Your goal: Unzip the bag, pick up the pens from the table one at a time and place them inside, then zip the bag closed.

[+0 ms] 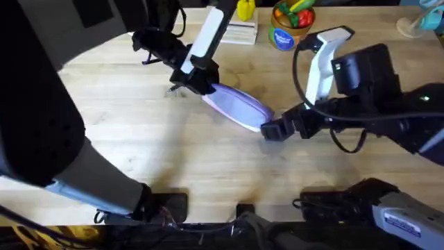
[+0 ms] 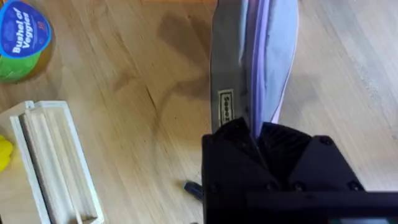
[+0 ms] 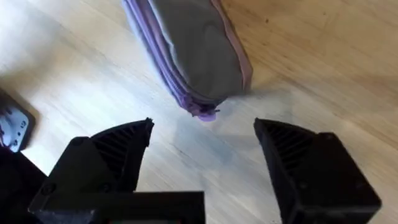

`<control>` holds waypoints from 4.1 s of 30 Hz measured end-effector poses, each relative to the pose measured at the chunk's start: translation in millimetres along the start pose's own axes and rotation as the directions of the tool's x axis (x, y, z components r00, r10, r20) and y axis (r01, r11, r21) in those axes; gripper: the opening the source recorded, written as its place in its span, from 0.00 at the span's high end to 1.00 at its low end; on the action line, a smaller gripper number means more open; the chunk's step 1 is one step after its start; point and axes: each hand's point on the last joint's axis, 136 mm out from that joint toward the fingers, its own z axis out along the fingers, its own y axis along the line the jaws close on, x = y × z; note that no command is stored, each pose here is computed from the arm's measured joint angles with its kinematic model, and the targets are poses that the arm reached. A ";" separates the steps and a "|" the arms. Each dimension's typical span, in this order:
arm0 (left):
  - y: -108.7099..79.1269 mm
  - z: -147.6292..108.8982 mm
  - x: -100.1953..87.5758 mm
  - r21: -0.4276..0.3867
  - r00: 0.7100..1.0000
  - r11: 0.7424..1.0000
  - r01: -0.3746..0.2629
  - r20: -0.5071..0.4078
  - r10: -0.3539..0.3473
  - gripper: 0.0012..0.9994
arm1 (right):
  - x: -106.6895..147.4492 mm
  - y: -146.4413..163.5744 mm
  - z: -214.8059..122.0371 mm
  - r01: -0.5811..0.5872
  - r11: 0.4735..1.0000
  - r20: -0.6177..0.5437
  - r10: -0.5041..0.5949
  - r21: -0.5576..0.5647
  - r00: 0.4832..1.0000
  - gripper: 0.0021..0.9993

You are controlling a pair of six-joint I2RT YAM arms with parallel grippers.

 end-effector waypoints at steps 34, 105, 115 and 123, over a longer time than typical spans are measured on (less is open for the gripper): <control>-0.4 0.0 -0.2 0.001 1.000 1.000 0.001 0.001 -0.001 0.96 | -6.2 11.4 18.8 0.075 0.994 -0.006 -0.076 -0.081 0.997 0.90; -0.5 -1.3 0.1 -0.002 1.000 1.000 0.009 0.007 -0.009 0.96 | -115.6 18.8 -50.9 0.389 0.913 0.186 -0.407 0.124 0.894 0.97; -4.4 -2.7 9.7 0.015 0.999 1.000 0.017 -0.041 -0.016 0.96 | -150.9 44.3 -31.6 0.406 0.910 0.279 -0.414 0.087 0.867 0.97; -4.3 -2.4 9.3 0.015 0.999 1.000 0.016 -0.041 -0.015 0.96 | -147.7 40.7 -39.4 0.385 0.920 0.278 -0.391 0.080 0.877 0.97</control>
